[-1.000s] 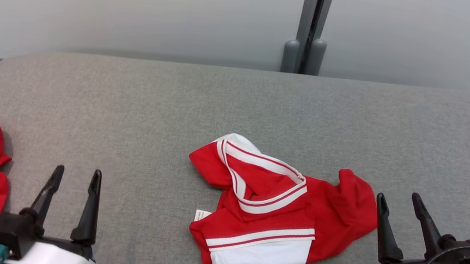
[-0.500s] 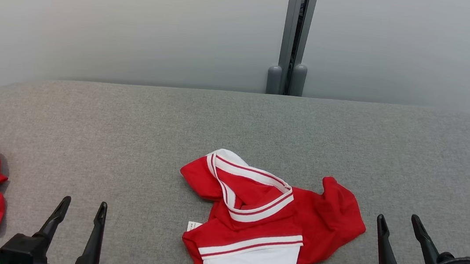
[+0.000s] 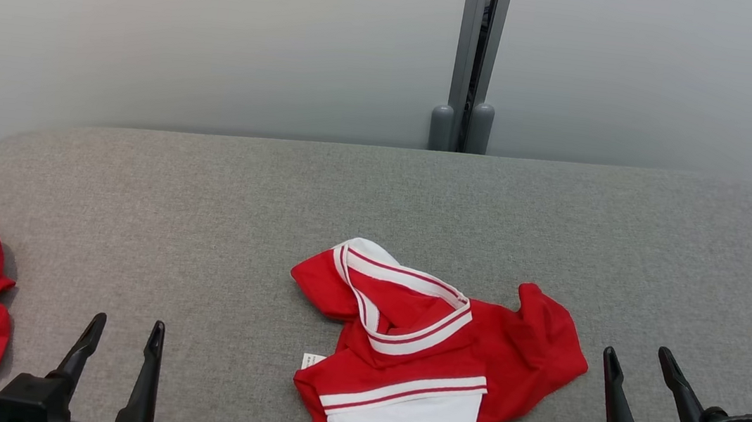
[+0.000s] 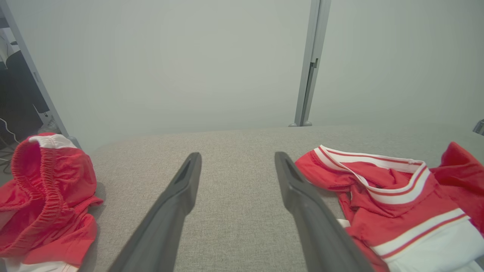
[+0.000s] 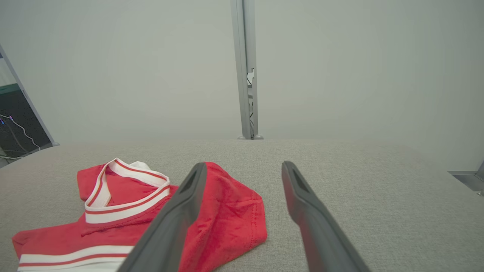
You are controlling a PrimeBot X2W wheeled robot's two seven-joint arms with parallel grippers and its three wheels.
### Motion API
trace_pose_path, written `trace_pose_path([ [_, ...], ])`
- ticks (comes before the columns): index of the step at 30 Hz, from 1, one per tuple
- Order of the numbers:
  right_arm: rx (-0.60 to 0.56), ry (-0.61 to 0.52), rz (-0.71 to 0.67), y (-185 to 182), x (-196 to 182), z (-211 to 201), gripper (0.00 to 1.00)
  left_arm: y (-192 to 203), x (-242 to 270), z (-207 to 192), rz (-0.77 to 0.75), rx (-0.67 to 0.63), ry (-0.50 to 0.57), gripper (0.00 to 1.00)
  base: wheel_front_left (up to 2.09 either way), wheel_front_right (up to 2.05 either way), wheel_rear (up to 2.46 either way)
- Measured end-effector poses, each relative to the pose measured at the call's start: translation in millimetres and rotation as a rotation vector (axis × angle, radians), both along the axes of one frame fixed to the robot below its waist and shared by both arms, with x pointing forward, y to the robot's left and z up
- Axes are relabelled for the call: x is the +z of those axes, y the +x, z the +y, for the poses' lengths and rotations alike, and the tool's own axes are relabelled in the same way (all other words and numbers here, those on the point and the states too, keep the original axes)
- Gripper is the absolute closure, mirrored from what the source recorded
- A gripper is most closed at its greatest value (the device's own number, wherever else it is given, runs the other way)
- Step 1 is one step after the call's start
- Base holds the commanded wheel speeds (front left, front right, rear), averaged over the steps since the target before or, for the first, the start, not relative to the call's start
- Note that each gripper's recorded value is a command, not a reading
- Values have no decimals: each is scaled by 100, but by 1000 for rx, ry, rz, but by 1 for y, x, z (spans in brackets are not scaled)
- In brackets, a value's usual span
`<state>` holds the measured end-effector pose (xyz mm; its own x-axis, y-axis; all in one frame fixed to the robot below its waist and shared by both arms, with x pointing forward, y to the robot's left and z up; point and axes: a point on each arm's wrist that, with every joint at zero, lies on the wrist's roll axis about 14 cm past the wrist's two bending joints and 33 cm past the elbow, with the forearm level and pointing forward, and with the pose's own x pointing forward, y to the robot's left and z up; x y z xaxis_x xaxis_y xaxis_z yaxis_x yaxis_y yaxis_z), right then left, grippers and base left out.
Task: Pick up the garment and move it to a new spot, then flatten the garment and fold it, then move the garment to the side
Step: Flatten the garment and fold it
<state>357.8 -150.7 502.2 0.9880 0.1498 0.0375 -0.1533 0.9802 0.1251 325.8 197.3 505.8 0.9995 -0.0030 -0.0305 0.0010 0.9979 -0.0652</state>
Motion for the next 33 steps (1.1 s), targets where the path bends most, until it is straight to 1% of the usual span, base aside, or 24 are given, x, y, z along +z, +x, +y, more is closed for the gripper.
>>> trace_pose_path([
  [14, 17, -2, 1, 3, 1, 6, 0, 0, 4, 3, -17, 13, -7, 0, 0, 0, 0],
  [18, 67, -12, 10, 5, -1, 20, 0, 2, 7, 3, -24, 14, -9, 0, 0, 0, 0],
  [20, 119, -23, 21, 4, -3, 35, 0, 1, 6, 4, -24, 21, -10, 0, 0, 0, 0],
  [23, 233, -47, 57, -2, -12, 67, 0, 3, 10, 8, -37, 32, -10, 0, 0, 0, 0],
  [29, 493, -92, 172, -33, -45, 131, 0, 10, 9, 10, -41, 41, -12, 0, 0, 0, 0],
  [33, 616, -120, 242, -48, -68, 153, 0, 17, 7, 9, -39, 44, -18, 0, 0, 0, 0],
])
